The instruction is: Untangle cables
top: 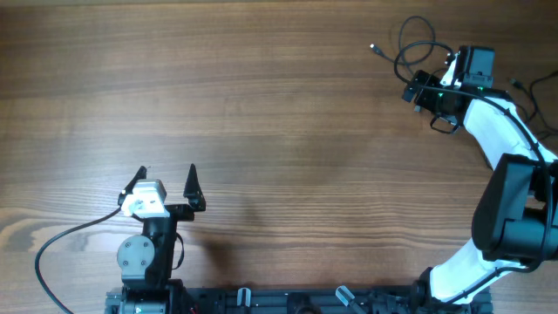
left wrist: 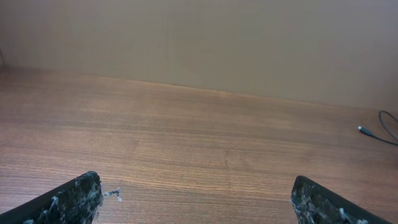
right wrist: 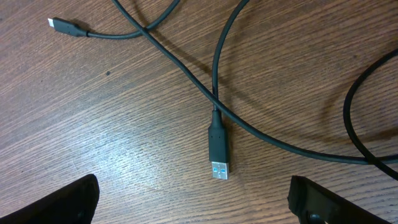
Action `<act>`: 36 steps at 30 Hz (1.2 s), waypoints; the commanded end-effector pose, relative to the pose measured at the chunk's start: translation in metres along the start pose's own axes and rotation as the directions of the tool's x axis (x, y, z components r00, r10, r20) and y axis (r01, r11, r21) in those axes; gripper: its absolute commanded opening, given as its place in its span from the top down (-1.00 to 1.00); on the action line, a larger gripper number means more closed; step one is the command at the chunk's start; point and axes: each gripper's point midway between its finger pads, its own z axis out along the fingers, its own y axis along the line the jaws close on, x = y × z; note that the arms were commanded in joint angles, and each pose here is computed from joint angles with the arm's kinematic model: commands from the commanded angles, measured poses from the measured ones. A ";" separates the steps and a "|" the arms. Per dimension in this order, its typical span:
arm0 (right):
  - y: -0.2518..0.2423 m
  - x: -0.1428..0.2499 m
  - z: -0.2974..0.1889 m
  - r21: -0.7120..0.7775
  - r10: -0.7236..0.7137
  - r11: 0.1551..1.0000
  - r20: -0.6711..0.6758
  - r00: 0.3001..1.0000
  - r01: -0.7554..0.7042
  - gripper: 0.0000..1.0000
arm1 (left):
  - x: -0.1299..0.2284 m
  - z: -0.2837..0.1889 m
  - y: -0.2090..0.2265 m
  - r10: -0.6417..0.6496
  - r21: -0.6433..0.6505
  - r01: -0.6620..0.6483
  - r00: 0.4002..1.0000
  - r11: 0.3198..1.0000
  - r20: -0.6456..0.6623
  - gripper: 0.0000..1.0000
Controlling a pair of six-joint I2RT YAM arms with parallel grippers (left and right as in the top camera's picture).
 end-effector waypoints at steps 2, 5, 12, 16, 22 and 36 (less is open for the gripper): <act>-0.001 0.007 0.008 -0.002 0.009 1.000 -0.024 1.000 -0.009 -0.99 | 0.001 0.000 0.001 0.019 -0.003 -0.019 1.000 1.000 0.000 -1.00; -0.001 0.007 0.008 -0.002 0.009 1.000 -0.024 1.000 -0.009 -0.99 | 0.001 0.000 0.001 0.019 -0.003 -0.019 1.000 1.000 0.000 -1.00; -0.001 0.007 0.008 -0.002 0.009 1.000 -0.024 1.000 -0.009 -0.99 | 0.001 0.000 0.001 0.019 -0.003 -0.019 1.000 1.000 -0.001 -1.00; 0.000 0.007 0.008 -0.002 0.008 1.000 -0.023 1.000 -0.009 -1.00 | 0.001 0.000 0.001 0.019 -0.003 -0.019 1.000 1.000 0.000 -1.00; 0.002 0.003 0.002 -0.008 0.005 1.000 -0.008 1.000 -0.005 -0.99 | 0.001 0.000 0.001 0.019 -0.003 -0.019 1.000 1.000 0.000 -1.00; 0.042 -0.062 -0.143 -0.116 -0.020 0.991 0.345 0.938 0.063 -0.99 | 0.001 0.000 0.001 0.019 -0.003 -0.019 1.000 1.000 0.000 -1.00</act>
